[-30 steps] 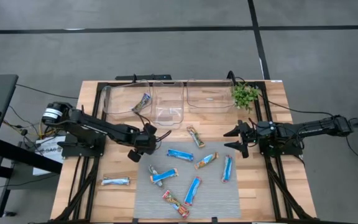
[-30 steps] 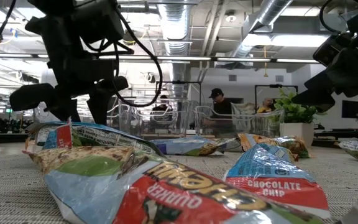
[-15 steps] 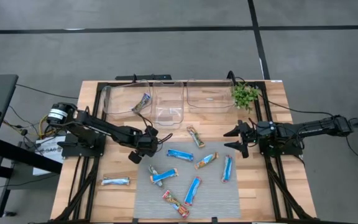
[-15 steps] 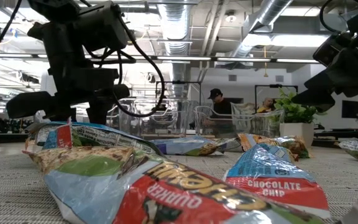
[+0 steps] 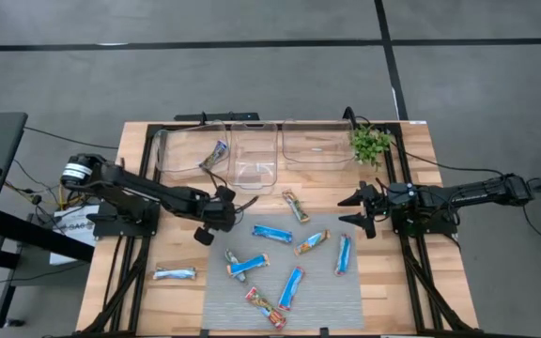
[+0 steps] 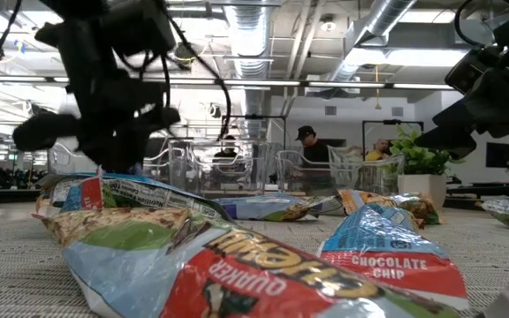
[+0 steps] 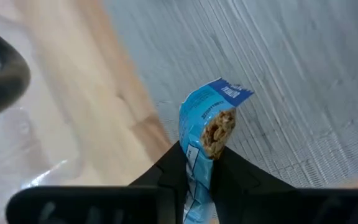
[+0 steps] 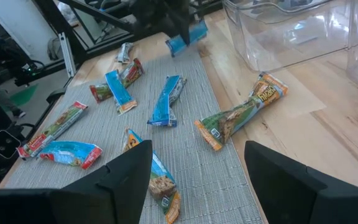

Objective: Pick and place Granola Bars by type
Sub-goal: Put the blue granola bar into the left transparent bin

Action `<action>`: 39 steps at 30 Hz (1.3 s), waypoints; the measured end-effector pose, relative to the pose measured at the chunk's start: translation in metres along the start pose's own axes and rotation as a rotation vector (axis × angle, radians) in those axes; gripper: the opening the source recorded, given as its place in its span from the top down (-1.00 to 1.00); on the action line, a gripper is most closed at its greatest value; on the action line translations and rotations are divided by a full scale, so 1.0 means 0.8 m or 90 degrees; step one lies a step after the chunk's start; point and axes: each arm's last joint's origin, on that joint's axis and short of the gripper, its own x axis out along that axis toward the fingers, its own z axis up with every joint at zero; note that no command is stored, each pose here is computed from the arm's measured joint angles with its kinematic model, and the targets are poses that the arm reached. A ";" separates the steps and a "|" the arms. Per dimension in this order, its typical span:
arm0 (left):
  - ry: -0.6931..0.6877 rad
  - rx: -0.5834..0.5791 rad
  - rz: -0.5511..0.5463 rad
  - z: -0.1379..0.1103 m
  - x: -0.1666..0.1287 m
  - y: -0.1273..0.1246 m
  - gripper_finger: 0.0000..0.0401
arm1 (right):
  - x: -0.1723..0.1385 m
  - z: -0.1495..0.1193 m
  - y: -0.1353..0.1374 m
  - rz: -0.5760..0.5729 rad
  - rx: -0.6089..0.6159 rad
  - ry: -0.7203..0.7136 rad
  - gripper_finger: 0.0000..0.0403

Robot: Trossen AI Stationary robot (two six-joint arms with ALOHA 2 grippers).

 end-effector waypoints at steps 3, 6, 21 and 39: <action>-0.064 -0.037 0.025 0.003 -0.026 0.007 0.73 | 0.000 0.000 0.000 0.000 0.000 0.000 -0.24; -0.158 -0.088 0.059 0.006 -0.058 0.015 0.71 | 0.000 0.000 0.000 0.000 0.000 0.000 -0.24; -0.641 -0.339 0.096 -0.009 -0.205 0.040 0.72 | 0.000 0.000 0.000 0.000 0.000 0.001 -0.24; -0.583 -0.399 0.132 -0.026 -0.192 0.065 0.72 | 0.000 0.000 0.000 0.000 0.000 0.002 -0.24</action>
